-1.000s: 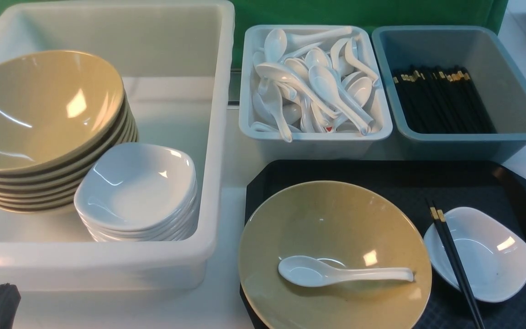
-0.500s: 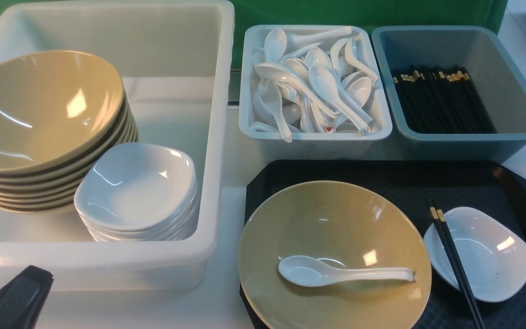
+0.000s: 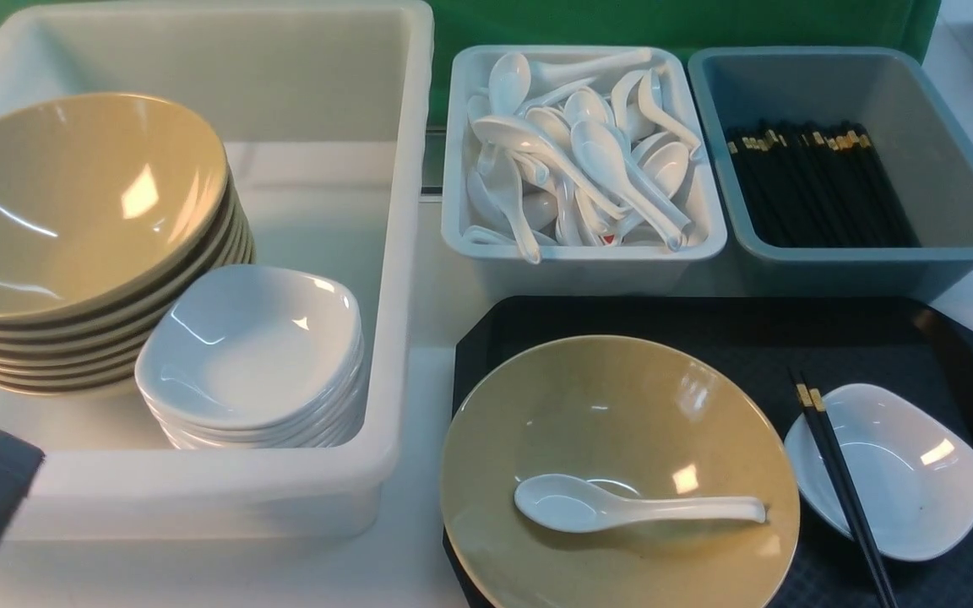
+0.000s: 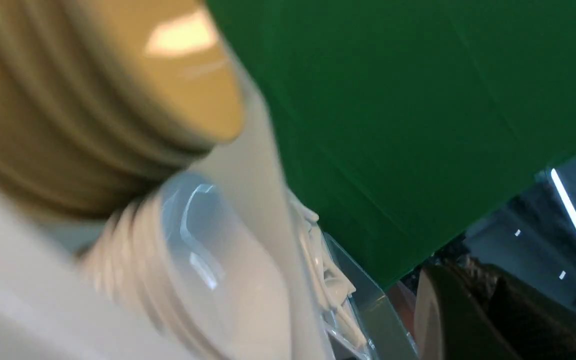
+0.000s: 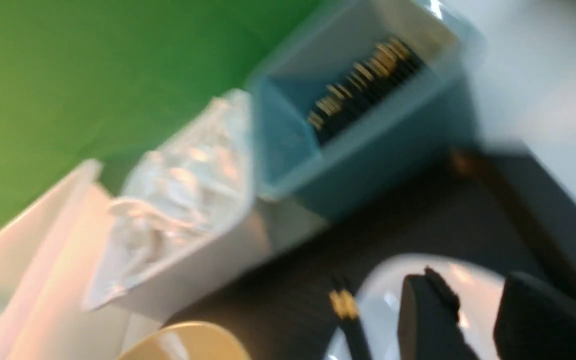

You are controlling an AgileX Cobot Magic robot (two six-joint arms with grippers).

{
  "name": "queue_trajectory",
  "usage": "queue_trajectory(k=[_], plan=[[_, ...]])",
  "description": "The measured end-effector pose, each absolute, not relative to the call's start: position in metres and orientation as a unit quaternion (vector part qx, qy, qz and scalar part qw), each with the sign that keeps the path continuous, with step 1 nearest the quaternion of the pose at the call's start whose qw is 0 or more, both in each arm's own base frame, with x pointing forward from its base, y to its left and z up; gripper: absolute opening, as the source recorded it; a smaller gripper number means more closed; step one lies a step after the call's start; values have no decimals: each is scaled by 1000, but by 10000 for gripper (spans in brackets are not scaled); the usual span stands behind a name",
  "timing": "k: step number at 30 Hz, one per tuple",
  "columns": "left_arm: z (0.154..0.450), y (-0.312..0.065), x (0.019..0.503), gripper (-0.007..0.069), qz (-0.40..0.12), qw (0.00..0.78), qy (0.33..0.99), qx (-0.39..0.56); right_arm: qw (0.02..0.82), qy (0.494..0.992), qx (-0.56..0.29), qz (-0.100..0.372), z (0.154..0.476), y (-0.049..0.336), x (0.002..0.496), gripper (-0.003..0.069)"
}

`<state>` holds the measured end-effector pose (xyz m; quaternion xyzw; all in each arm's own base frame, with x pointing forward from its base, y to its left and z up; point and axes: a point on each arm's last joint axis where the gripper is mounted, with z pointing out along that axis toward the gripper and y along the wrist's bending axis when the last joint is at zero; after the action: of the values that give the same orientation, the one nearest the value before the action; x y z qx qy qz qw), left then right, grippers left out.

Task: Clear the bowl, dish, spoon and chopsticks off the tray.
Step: Use the right arm to grab the chopsticks

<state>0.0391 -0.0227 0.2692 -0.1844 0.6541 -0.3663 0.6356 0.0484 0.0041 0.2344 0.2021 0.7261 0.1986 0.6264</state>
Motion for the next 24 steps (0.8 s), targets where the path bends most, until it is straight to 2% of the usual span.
queue_trajectory(k=[2, 3, 4, 5, 7, 8, 12, 14, 19, 23, 24], plan=[[288, -25, 40, -11, -324, 643, 680, -134, 628, 742, 160, 174, 255, 5, 51, 183], [288, -25, 40, -11, -318, 646, 682, -130, 631, 742, 148, 168, 260, 6, 51, 178], [307, -27, 46, -11, -278, 639, 712, -86, 617, 766, 109, 142, 277, 7, 58, 135], [319, -28, 54, -11, -240, 603, 759, -47, 594, 793, 68, 117, 293, 9, 67, 88], [334, -28, 63, -11, -198, 570, 797, -8, 557, 825, 29, 94, 306, 11, 81, 52], [339, -28, 72, -11, -172, 524, 834, 16, 529, 845, -3, 78, 319, 13, 89, 36], [356, -25, 95, -11, -124, 399, 906, 67, 415, 905, -72, 55, 338, 17, 122, 33], [361, -27, 110, -11, -109, 333, 930, 110, 349, 930, -100, 57, 342, 22, 144, 33], [360, -45, 130, -11, -124, 280, 933, 190, 289, 946, -135, 65, 336, 34, 174, 39], [355, -80, 145, -11, -147, 233, 918, 285, 218, 956, -183, 64, 313, 55, 201, 94], [353, -91, 147, -11, -153, 225, 911, 310, 200, 958, -195, 59, 304, 61, 208, 132]])
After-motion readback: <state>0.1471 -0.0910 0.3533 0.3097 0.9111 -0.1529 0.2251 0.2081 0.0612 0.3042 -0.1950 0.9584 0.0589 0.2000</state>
